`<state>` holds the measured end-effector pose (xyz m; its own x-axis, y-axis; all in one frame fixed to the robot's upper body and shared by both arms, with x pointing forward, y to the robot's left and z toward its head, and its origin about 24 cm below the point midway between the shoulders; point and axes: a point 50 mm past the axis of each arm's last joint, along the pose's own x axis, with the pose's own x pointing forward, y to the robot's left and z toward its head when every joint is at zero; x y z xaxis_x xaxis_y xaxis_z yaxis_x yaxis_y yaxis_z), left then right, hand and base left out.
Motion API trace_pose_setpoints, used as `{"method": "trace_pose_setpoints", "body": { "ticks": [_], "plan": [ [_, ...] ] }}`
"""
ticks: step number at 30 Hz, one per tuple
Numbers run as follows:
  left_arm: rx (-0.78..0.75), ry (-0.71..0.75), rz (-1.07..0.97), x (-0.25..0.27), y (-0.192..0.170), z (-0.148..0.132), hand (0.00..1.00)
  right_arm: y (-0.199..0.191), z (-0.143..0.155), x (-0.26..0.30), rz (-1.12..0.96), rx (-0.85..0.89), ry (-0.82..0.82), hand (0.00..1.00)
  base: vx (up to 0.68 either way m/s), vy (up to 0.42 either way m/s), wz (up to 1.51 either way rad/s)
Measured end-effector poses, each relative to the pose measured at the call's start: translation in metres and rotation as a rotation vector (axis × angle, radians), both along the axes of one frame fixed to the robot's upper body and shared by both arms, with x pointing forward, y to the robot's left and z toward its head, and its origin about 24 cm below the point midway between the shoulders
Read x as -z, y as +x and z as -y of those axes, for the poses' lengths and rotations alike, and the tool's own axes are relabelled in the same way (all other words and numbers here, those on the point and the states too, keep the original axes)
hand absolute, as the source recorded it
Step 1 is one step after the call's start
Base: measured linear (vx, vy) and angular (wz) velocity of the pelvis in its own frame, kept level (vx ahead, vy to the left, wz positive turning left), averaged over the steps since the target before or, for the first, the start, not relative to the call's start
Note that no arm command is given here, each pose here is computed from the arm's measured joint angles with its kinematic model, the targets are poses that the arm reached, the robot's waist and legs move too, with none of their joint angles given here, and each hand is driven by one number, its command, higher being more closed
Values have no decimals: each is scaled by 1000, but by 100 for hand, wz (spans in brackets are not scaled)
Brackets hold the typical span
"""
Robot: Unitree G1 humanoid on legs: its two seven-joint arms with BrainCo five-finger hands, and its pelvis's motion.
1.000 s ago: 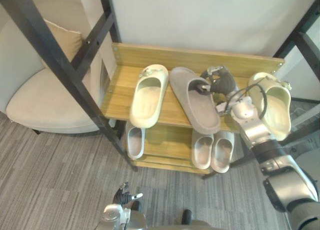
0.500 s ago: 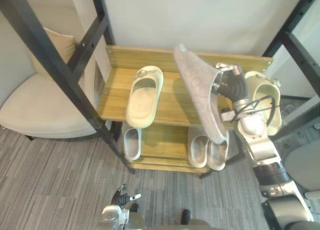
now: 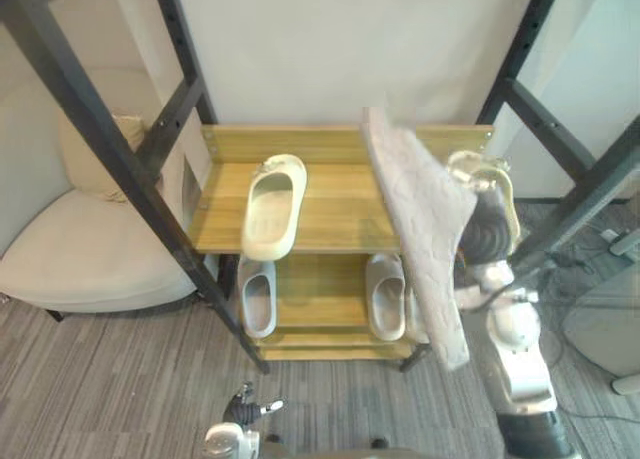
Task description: Organize the slippers on the shoe rack
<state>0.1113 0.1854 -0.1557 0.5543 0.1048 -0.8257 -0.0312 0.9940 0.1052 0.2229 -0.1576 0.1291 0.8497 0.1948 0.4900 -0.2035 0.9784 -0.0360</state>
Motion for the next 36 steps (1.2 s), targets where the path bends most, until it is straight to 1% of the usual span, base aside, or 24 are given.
{"method": "trace_pose_setpoints", "body": {
  "ticks": [3,7,10,14,18,20,23,25,28,31,33,36],
  "plan": [
    [1,0,-6,1,-1,0,0,-9,-6,15,-66,-29,-30,100,-22,4,2],
    [27,-5,10,-1,3,2,0,-14,-7,23,-93,-33,-98,100,-56,0,7],
    [41,-19,73,-7,22,5,0,-6,-12,21,-81,-73,-150,100,-107,-7,20],
    [18,-39,194,-22,53,5,0,16,-25,21,-67,-151,-258,100,-256,-1,21],
    [-12,-63,280,-34,73,6,0,27,-31,12,-23,-166,-332,100,-228,4,19],
    [-52,-76,340,-43,86,3,0,34,-29,-1,41,-130,-378,100,-199,6,14],
    [-80,-56,394,-53,98,-4,0,39,-30,-14,99,-88,-385,100,-163,1,18],
    [-114,-20,389,-53,98,-15,0,44,-30,-26,153,-58,-394,100,-125,5,12],
    [-138,9,324,-45,89,-20,0,50,-27,-44,222,6,-366,100,-113,25,4],
    [-149,4,286,-41,84,-17,0,59,-24,-58,262,55,-343,100,-91,-12,12],
    [-164,-7,290,-40,85,-12,0,68,-20,-68,280,123,-292,100,-71,-14,21],
    [-172,-18,304,-42,86,-7,0,74,-13,-80,309,228,-261,100,-61,-30,13]
  ]
}}
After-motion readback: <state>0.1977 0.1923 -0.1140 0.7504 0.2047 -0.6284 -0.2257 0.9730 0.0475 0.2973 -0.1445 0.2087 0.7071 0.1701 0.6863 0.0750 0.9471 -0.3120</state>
